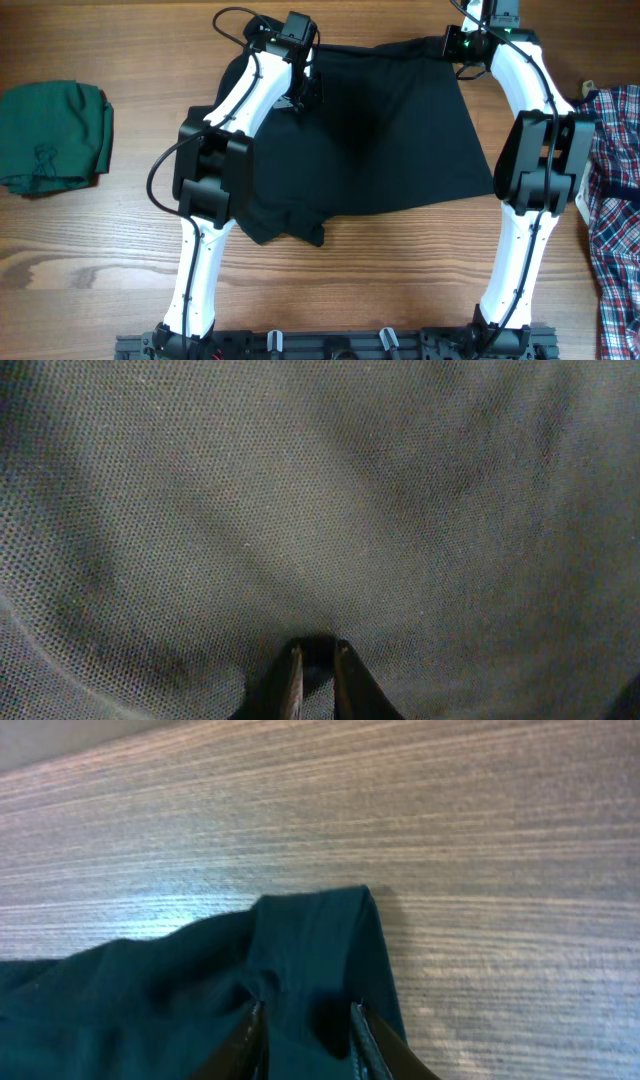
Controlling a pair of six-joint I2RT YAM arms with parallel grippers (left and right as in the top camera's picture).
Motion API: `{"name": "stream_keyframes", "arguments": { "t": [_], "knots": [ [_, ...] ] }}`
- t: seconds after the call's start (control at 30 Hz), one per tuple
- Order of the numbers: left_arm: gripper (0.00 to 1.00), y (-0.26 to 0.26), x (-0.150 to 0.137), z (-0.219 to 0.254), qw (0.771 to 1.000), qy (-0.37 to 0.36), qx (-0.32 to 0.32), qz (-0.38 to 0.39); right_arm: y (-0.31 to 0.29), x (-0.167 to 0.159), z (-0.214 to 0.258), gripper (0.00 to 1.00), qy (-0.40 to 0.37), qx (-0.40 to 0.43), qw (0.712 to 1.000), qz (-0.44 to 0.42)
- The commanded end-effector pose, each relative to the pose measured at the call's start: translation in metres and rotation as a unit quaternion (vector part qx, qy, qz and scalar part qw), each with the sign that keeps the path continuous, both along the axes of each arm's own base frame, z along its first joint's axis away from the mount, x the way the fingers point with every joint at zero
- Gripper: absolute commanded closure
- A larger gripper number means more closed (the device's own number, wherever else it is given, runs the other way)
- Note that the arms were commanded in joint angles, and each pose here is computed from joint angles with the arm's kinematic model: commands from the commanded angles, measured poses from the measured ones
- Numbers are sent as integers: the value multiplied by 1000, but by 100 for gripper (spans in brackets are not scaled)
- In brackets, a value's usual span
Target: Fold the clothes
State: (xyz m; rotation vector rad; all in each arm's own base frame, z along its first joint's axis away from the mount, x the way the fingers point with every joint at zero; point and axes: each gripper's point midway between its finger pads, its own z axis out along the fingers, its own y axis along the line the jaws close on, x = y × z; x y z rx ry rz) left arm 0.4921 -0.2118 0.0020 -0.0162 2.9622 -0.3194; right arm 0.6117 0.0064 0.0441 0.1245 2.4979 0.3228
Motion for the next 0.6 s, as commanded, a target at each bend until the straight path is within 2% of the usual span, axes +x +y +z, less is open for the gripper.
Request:
{"name": "stream_keyframes", "arguments": {
  "t": [0.0, 0.43, 0.57],
  "knots": [
    [87, 7, -10, -22, 999, 23, 24, 2, 7, 3, -3, 72, -6, -5, 1000, 11],
    [87, 7, -10, -22, 999, 24, 24, 2, -2, 1, -20, 69, 10, -27, 1000, -5],
    [87, 8, -10, -22, 999, 24, 25, 2, -2, -1, -21, 74, 13, -26, 1000, -6]
  ]
}}
